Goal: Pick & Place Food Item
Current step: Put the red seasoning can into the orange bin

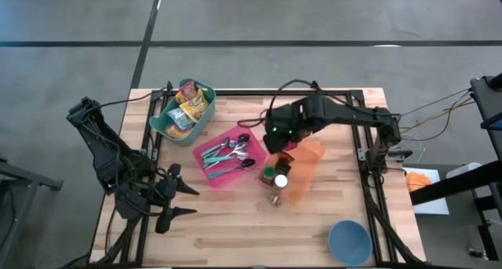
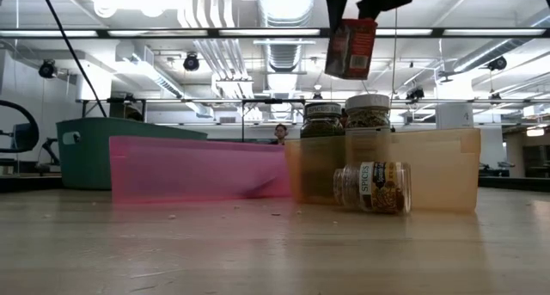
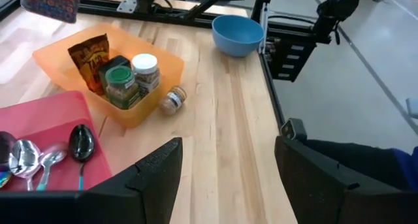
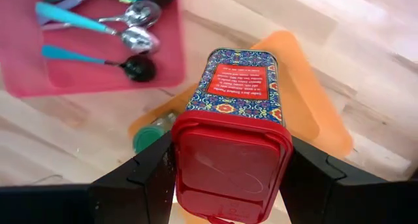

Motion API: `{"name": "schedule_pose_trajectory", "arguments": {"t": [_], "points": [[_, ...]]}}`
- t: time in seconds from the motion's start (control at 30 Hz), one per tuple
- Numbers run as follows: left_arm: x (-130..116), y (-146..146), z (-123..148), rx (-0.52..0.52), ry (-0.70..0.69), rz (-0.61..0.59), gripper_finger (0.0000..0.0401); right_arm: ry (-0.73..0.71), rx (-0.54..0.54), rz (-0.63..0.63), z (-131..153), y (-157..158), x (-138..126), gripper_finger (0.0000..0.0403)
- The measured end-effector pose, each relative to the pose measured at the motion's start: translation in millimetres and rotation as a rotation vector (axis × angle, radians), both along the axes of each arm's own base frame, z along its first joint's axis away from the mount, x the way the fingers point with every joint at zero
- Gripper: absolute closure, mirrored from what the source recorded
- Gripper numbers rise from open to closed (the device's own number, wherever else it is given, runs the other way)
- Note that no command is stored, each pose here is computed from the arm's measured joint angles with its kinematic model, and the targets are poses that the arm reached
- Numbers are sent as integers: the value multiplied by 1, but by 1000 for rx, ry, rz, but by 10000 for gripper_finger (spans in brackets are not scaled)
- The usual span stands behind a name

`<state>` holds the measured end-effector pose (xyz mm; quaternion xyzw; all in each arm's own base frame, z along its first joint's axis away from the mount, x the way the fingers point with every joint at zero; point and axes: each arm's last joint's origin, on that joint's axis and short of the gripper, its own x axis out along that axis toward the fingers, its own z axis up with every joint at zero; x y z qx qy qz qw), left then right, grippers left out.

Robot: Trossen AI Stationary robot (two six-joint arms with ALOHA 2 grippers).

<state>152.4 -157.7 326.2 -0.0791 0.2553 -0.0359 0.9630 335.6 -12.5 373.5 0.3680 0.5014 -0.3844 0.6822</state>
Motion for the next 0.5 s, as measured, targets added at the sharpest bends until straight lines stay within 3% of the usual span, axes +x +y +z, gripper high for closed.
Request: {"name": "schedule_pose_trajectory", "arguments": {"t": [0.17, 0.4, 0.5], "points": [[-1, 1, -2, 20, 21, -5, 157, 52, 54, -91, -10, -21, -18, 197], [-2, 1, -5, 24, 44, -19, 157, 218, 157, -212, -52, -32, -59, 197], [-2, 1, -8, 27, 53, -25, 157, 218, 191, -222, -71, -32, -68, 197]]}}
